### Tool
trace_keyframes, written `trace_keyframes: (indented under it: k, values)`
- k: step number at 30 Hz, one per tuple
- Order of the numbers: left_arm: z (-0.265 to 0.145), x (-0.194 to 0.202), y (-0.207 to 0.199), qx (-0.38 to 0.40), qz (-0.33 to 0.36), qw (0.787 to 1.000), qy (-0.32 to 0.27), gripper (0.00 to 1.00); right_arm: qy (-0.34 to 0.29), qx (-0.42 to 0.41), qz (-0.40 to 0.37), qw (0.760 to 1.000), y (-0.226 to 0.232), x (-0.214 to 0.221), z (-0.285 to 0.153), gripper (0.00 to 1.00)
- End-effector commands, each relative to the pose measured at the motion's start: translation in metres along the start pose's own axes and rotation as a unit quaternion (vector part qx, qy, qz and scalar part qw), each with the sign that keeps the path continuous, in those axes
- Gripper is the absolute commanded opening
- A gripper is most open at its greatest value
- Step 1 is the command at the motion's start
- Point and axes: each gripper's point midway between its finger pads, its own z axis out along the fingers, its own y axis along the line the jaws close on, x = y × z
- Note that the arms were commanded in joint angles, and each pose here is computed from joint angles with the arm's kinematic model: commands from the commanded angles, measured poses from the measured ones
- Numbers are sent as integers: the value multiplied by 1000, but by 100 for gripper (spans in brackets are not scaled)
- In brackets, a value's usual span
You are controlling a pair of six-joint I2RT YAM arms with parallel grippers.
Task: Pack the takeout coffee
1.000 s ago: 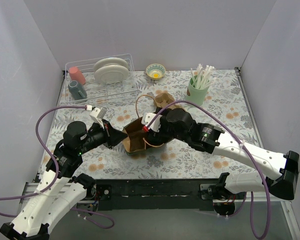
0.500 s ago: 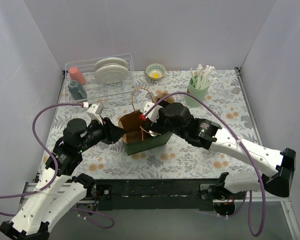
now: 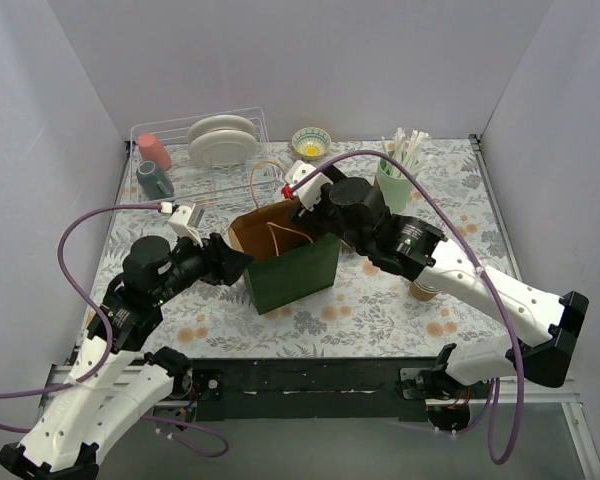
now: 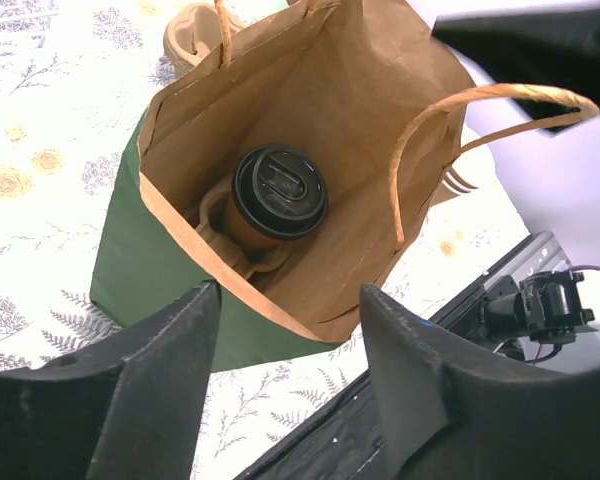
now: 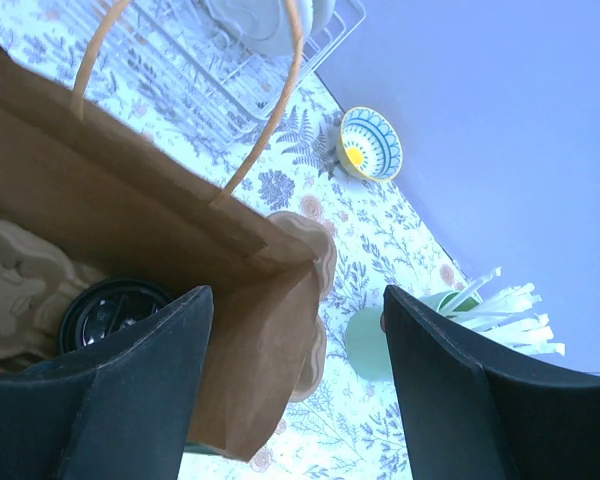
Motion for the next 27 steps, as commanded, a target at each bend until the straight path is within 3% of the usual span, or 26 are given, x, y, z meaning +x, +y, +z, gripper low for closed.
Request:
trace_keyframes:
  k: [1,7,12,19,25,27]
  values:
    - [-8,-19,-6,0,26,999,-22,60,-25,47,70,996,-32,-32,-13,75]
    - [-11,-29,-12,7,47,999,-23,76,-41,60,140,987,-45,-48,-26,74]
    - [-17,-45,-20,15,64,997,-43,98,-14,86,215,973,-54,-37,-37,73]
    - [-26,-65,-18,-13,80,994,-68,98,11,109,310,944,-81,-11,-56,71]
    - [-21,-58,3,-74,57,995,-30,98,78,143,348,923,-111,45,-60,71]
    - [-18,-58,6,-83,52,995,-23,98,93,138,338,926,-123,61,-54,73]
